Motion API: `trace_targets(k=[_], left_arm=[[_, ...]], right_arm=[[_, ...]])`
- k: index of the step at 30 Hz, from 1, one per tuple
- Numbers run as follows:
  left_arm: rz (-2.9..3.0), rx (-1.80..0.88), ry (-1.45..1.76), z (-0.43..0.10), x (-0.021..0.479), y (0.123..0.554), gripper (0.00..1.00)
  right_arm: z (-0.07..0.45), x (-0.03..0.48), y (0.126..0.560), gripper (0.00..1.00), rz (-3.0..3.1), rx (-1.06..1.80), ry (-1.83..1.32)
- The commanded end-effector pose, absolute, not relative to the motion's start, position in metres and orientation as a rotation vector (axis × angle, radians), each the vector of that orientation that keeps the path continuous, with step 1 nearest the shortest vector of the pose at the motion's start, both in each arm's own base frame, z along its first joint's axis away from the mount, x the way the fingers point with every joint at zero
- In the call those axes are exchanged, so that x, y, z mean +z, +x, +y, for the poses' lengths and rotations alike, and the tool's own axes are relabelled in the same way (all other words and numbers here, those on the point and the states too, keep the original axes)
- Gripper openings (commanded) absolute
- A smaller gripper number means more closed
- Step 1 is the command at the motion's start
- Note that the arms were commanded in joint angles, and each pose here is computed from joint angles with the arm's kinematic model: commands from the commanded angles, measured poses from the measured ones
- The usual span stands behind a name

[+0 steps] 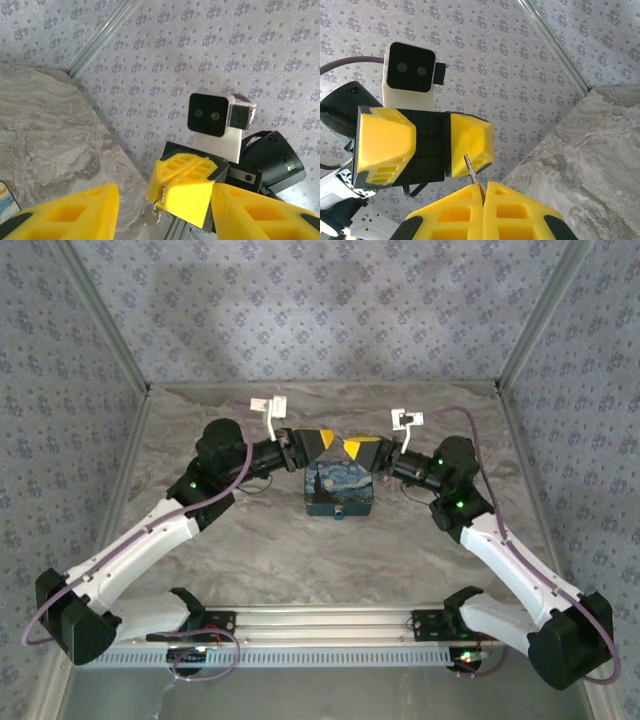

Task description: Unlock a padlock with a key

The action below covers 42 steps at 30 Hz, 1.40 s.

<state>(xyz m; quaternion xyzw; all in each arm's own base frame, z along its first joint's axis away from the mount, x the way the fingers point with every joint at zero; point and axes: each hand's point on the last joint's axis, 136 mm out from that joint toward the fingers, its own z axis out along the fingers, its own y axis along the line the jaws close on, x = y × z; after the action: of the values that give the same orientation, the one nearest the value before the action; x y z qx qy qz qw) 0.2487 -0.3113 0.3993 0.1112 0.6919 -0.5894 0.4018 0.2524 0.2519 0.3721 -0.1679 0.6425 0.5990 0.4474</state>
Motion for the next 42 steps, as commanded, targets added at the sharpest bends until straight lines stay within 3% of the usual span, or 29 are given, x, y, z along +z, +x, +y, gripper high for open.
trace_targets(k=[1, 12, 17, 23, 30, 37, 42], left_arm=[[1.709, -1.48, 0.285, -0.304, 0.41, 0.246, 0.52], [1.735, -1.447, 0.243, -0.294, 0.396, 0.248, 0.54], [1.912, -1.315, 0.167, -0.288, 0.349, 0.258, 0.58], [2.144, -1.168, 0.132, -0.287, 0.261, 0.249, 0.58], [2.293, -1.002, -0.013, -0.272, 0.176, 0.236, 0.62], [2.318, -0.809, -0.125, -0.245, 0.155, 0.256, 0.7], [2.336, -0.844, -0.208, -0.238, 0.143, 0.282, 0.73]], right_arm=[[0.248, 0.378, 0.251, 0.0, 1.563, 1.459, -0.421], [0.241, 0.387, 0.236, 0.0, 1.524, 1.286, -0.522], [0.232, 0.37, 0.251, 0.0, 1.624, 1.229, -0.461], [0.203, 0.333, 0.275, 0.0, 1.778, 1.069, -0.335], [0.143, 0.265, 0.313, 0.0, 2.005, 0.673, -0.097], [0.106, 0.202, 0.34, 0.0, 2.155, 0.35, 0.06], [0.106, 0.16, 0.357, 0.0, 2.25, 0.222, 0.08]])
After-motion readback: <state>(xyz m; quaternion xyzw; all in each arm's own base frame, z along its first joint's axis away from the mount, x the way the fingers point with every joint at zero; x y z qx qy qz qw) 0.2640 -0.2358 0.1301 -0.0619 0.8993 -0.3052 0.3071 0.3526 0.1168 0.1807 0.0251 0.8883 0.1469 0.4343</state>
